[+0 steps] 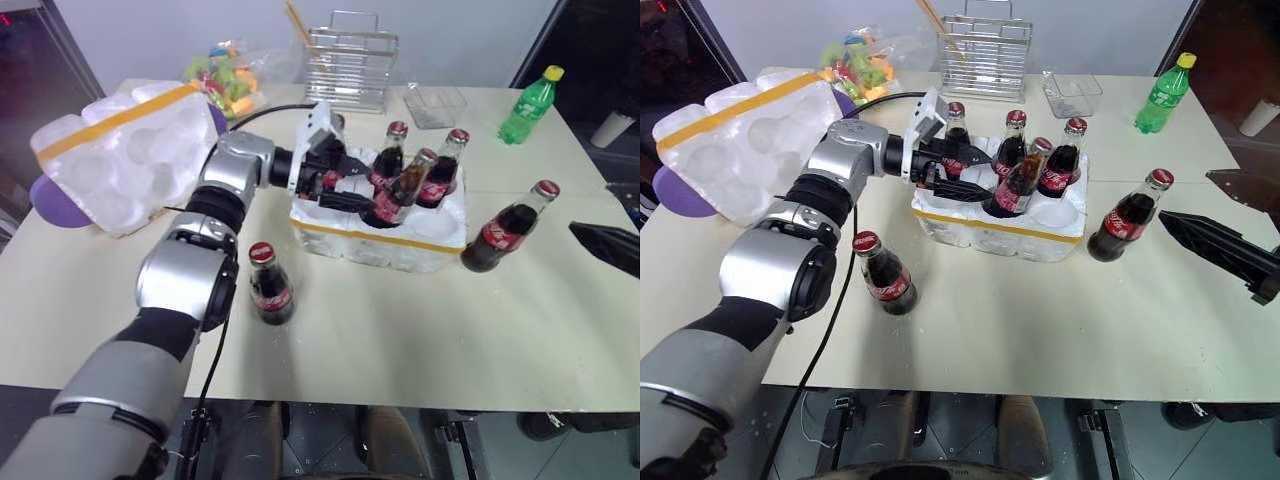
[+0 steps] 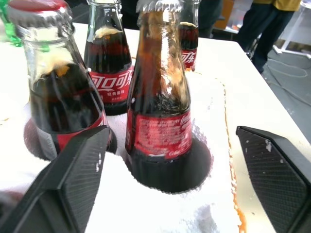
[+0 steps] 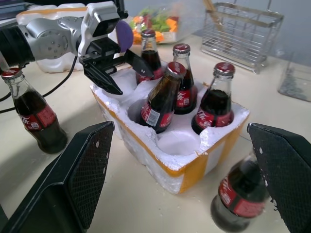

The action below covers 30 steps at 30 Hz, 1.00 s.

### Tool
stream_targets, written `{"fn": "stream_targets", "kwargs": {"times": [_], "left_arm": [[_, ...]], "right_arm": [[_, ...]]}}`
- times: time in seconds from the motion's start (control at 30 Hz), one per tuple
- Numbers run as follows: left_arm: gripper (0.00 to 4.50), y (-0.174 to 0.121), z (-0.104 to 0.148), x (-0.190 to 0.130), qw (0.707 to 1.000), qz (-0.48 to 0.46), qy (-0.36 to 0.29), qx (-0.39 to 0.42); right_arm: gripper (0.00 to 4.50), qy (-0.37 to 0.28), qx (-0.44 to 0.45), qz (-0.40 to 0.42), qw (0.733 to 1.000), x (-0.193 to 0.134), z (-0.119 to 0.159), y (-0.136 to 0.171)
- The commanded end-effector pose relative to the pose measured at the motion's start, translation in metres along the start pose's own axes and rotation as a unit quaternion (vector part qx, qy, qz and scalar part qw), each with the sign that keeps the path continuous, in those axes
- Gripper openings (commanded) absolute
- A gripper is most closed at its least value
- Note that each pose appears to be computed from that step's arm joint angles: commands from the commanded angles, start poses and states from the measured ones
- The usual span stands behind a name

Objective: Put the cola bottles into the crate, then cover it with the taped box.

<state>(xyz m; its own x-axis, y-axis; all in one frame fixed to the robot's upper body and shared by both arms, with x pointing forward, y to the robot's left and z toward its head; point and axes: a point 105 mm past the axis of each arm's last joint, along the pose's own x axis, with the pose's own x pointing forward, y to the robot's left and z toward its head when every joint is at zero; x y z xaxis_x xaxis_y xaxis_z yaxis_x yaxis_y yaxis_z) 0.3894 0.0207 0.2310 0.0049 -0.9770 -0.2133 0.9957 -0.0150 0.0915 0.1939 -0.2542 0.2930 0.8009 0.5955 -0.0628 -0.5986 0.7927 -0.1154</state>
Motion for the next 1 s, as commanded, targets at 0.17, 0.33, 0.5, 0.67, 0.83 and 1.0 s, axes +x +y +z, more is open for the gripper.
{"fn": "stream_targets", "kwargs": {"times": [0.17,0.33,0.5,0.67,0.83,1.0], "left_arm": [[4.44,-0.002,0.058,-0.054,0.998,0.013,-0.062,0.032],[4.44,-0.02,0.093,-0.108,0.994,0.042,-0.1,0.033],[4.44,-0.06,0.077,-0.171,0.991,0.12,-0.049,0.032],[4.44,-0.107,0.025,-0.211,0.98,0.192,0.047,-0.016],[4.44,-0.138,-0.015,-0.201,0.975,0.201,0.088,-0.041],[4.44,-0.154,-0.037,-0.171,0.98,0.173,0.09,-0.038]], "right_arm": [[4.5,-0.016,-0.009,0.013,1.0,0.006,0.004,-0.003],[4.5,-0.012,0.001,0.034,0.999,0.015,-0.001,-0.006],[4.5,-0.005,0.004,0.057,0.998,0.021,-0.003,-0.007],[4.5,0.036,-0.018,0.08,0.996,0.021,-0.012,-0.009],[4.5,0.085,-0.048,0.146,0.984,0.019,-0.019,0.0],[4.5,0.115,-0.071,0.199,0.971,0.017,-0.017,0.008]]}}
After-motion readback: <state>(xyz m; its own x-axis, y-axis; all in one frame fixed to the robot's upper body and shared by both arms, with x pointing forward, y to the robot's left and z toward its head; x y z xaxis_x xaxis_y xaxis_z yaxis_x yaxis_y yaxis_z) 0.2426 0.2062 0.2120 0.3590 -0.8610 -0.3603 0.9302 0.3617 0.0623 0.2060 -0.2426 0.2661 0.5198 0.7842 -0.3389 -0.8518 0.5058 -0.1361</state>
